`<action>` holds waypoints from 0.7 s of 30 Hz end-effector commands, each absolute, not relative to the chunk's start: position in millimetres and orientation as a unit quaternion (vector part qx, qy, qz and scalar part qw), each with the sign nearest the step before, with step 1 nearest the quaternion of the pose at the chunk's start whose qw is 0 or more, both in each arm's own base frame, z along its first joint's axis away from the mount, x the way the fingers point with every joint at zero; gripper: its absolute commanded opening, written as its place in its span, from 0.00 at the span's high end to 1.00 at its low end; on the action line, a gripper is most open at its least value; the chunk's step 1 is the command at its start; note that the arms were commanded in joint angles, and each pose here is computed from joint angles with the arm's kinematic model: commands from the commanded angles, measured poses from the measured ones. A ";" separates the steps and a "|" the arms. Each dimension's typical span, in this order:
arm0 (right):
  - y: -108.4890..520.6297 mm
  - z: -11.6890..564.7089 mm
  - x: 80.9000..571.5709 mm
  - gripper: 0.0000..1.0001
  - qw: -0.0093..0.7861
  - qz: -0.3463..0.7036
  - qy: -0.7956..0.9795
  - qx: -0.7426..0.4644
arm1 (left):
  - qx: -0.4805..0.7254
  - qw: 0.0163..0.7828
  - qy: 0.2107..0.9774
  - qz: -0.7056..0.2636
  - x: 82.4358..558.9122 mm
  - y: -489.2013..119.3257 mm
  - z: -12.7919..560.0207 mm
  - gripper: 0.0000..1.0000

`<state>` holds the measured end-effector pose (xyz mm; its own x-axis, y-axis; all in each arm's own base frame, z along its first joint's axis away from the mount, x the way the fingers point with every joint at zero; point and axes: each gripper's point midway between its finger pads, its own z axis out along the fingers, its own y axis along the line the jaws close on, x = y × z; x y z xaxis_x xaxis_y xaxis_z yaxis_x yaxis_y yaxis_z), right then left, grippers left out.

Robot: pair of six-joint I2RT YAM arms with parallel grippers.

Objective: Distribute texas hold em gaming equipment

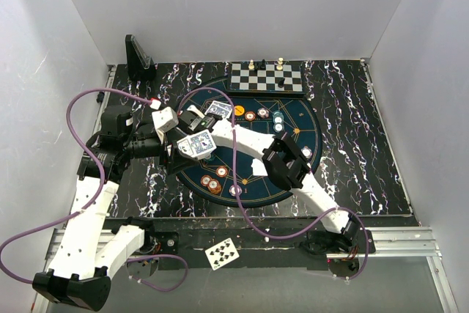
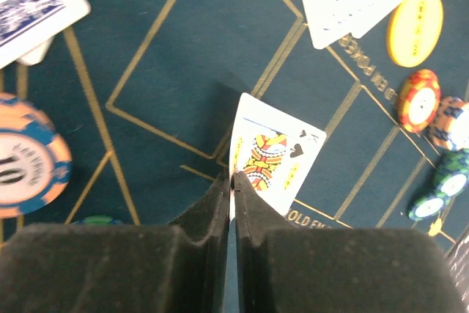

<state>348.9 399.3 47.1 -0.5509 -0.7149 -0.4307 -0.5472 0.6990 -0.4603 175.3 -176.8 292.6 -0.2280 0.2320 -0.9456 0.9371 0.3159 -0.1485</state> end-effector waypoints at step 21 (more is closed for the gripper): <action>379.5 96.9 326.3 0.51 0.196 0.211 0.939 -0.188 | 0.446 0.464 0.660 -0.387 172.8 -176.5 298.1 1.00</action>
<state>319.6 382.4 65.2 -0.7979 -0.4272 -0.4252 -0.5166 0.8482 0.1173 175.3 -176.4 293.2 -0.2081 0.2366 -0.9491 0.9412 0.3125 -0.1284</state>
